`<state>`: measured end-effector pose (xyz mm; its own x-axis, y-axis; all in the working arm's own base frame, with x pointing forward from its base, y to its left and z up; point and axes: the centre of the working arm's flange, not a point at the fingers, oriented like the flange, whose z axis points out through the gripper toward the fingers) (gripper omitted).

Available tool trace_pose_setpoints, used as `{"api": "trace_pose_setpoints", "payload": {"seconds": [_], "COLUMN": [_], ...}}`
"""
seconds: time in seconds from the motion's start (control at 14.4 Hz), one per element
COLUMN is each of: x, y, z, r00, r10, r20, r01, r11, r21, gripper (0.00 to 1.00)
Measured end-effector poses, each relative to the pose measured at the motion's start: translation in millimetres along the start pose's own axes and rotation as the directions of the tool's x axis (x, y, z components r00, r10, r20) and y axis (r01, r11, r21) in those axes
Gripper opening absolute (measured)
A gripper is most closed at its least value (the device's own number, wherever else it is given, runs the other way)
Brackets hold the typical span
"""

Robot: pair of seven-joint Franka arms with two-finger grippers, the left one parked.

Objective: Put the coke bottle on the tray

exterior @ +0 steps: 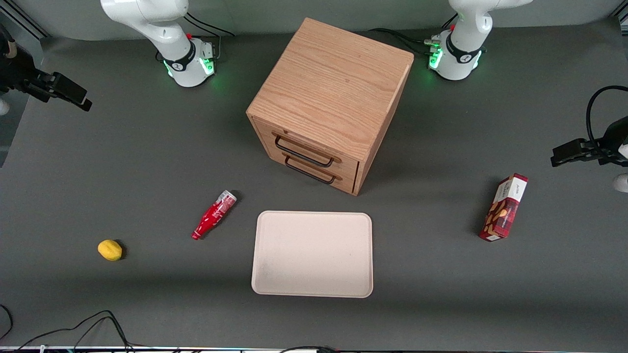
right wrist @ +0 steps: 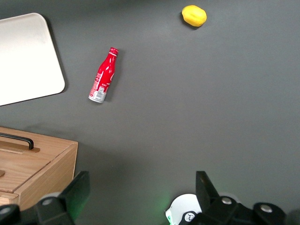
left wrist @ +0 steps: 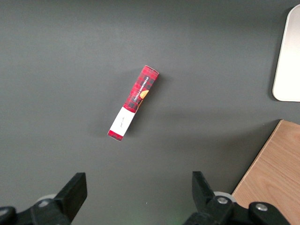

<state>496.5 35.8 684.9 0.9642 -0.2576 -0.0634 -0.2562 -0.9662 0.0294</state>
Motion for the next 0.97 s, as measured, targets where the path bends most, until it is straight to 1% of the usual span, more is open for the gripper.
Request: {"api": "trace_pose_setpoints", "payload": {"seconds": [0.42,0.7,0.77,0.83,0.9,0.97], "x": [0,3,7,15,27,41], "y": [2,-5,-11,-19,-29,-43], "z": [-1,6,10,16,27,44], "r00": [1.000,1.000,1.000,1.000,1.000,0.999], "r10": [-0.005,-0.020,-0.024,-0.016,0.013,0.045], "r20": [0.001,0.013,0.015,0.016,0.023,0.031], "r01": [0.005,0.020,0.024,0.015,-0.014,-0.047], "r11": [1.000,1.000,1.000,0.999,0.998,0.995], "r21": [0.000,0.000,0.013,0.040,0.069,0.086], "gripper": [1.00,1.00,1.00,1.00,1.00,1.00]}}
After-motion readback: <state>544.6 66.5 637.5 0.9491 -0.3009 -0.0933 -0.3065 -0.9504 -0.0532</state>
